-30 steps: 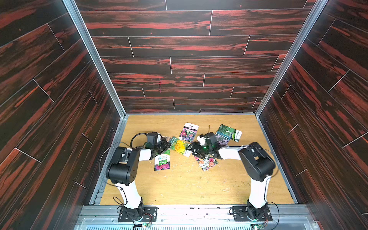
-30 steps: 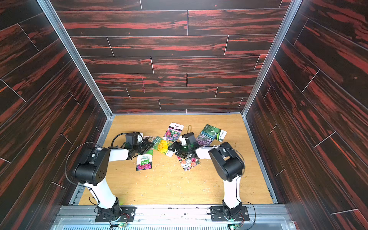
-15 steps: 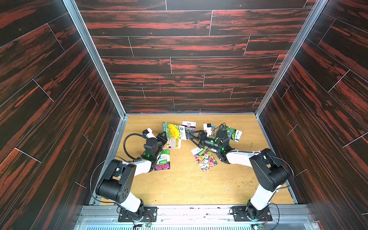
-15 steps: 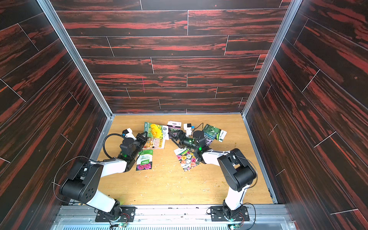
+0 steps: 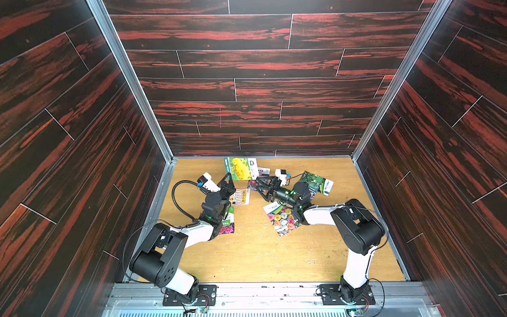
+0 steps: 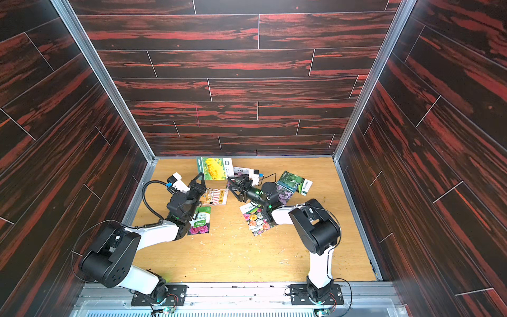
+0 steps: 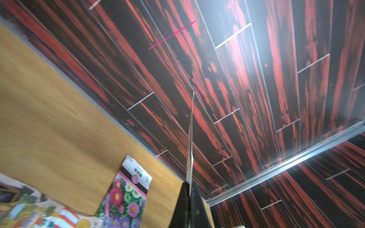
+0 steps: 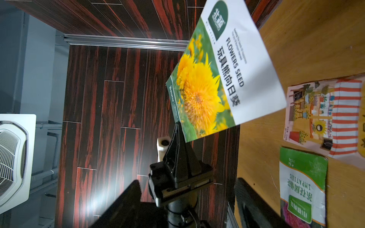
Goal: Arrange the seed packets in a row
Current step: Place the seed packet at the center of the board, then pick up the seed packet from the center of the board, then place the seed packet at the center of the board.
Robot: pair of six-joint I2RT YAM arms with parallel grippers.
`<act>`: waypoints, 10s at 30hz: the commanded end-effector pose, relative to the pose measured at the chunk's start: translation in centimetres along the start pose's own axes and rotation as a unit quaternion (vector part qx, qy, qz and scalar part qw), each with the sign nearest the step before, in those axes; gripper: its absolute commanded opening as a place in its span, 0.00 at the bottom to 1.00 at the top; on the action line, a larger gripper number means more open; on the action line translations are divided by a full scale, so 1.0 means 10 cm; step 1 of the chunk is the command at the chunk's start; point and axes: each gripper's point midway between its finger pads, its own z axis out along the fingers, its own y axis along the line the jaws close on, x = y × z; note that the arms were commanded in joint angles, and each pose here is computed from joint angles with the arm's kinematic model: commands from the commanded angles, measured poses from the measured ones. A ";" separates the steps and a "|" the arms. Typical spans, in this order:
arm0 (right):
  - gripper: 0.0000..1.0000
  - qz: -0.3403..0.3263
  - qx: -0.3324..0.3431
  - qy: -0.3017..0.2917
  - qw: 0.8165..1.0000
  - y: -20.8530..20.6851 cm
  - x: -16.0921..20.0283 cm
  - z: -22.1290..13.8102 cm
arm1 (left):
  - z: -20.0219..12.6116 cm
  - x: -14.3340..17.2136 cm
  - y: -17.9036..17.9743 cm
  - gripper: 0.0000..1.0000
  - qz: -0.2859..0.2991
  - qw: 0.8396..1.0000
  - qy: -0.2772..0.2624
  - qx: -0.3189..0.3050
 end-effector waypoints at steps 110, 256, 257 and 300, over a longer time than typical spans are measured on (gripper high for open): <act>0.40 0.024 0.203 0.474 0.857 -1.81 2.50 1.50 | -1.06 -0.84 0.06 1.00 0.091 0.956 0.137 -0.244; 0.63 -0.024 0.118 0.237 0.964 -0.94 0.28 -0.25 | -0.49 0.73 -0.01 0.00 -0.148 0.893 0.424 0.038; 0.63 -0.025 0.121 0.234 0.964 -0.96 0.25 -0.26 | -0.50 0.73 -0.03 0.00 -0.147 0.893 0.424 0.040; 0.00 -0.226 0.053 -0.092 0.968 0.59 -1.22 -0.53 | -0.51 0.51 0.19 0.74 -0.102 0.969 0.224 -0.033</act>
